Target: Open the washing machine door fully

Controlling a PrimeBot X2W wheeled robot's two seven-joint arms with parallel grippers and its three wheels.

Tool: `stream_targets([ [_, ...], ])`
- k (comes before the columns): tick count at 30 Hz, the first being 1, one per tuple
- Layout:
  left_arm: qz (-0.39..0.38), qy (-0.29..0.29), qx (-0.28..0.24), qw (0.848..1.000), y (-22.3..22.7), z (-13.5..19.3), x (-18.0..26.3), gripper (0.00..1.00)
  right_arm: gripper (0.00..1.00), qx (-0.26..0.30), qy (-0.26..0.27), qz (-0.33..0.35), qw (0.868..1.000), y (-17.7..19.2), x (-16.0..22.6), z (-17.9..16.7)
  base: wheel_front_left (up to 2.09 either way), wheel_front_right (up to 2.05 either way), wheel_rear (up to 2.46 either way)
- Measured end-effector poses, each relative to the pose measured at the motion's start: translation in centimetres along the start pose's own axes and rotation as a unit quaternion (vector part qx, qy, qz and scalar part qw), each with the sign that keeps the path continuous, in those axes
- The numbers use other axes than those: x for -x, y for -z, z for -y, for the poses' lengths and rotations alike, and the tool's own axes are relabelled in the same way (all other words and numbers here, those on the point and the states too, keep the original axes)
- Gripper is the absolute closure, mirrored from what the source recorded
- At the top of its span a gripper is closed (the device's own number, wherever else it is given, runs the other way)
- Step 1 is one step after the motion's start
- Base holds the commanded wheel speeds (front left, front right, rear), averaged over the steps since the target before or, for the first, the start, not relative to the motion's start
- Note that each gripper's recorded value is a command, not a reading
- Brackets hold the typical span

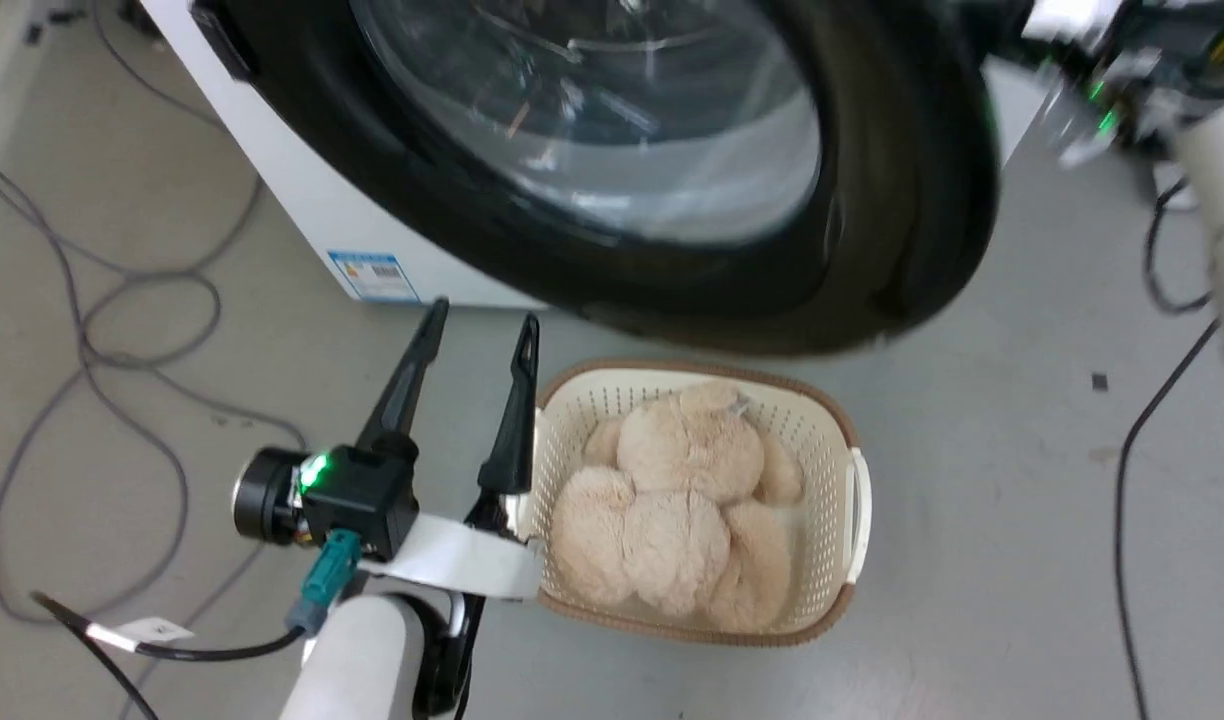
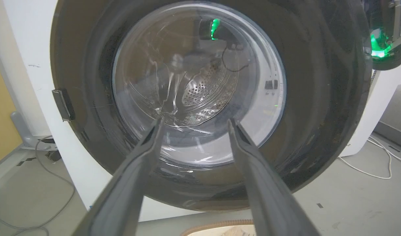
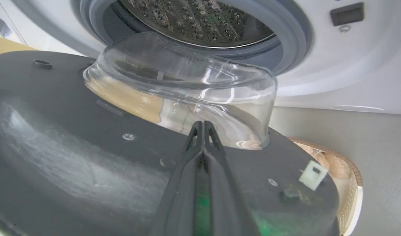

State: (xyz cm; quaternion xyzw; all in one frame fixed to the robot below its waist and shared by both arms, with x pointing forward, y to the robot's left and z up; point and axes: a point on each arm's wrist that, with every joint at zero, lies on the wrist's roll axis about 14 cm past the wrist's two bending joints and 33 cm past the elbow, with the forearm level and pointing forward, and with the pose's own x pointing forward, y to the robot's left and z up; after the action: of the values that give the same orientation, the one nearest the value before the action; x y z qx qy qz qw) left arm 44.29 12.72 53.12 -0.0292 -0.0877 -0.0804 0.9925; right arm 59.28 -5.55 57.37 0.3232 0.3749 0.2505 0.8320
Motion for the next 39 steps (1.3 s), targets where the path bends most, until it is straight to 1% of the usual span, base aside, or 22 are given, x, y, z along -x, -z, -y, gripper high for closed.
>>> stream_targets([
  [4,-0.003,-0.003,-0.002,1.000,-0.4,-0.1,1.3,0.00,1.00,0.005,-0.015,-0.025,1.000,3.1,0.1,-0.9,0.00,0.00,0.00],
  [9,-0.008,-0.012,-0.004,1.000,-0.7,-0.4,3.0,0.00,1.00,-0.001,-0.038,-0.052,0.998,6.8,0.5,-2.0,0.00,0.00,0.00],
  [11,-0.014,-0.017,-0.004,1.000,-0.6,-0.6,3.8,0.00,1.00,0.002,-0.044,-0.060,0.997,8.0,0.7,-2.3,0.00,0.00,0.00],
  [19,-0.033,-0.044,-0.008,0.998,0.0,-2.1,6.6,0.00,1.00,0.015,-0.096,-0.084,0.992,12.0,1.5,-5.0,0.00,0.00,0.00],
  [23,-0.039,-0.049,-0.011,0.998,0.3,-2.5,7.4,0.00,1.00,0.023,-0.125,-0.102,0.987,13.9,1.6,-6.3,0.00,0.00,0.00],
  [33,-0.047,-0.059,-0.015,0.997,0.6,-3.4,7.9,0.00,1.00,0.048,-0.194,-0.136,0.970,18.2,2.0,-9.6,0.00,0.00,0.00],
  [39,-0.049,-0.061,-0.012,0.997,0.8,-3.5,8.1,0.00,1.00,0.050,-0.214,-0.158,0.963,20.9,2.3,-10.1,0.00,0.00,0.00],
])
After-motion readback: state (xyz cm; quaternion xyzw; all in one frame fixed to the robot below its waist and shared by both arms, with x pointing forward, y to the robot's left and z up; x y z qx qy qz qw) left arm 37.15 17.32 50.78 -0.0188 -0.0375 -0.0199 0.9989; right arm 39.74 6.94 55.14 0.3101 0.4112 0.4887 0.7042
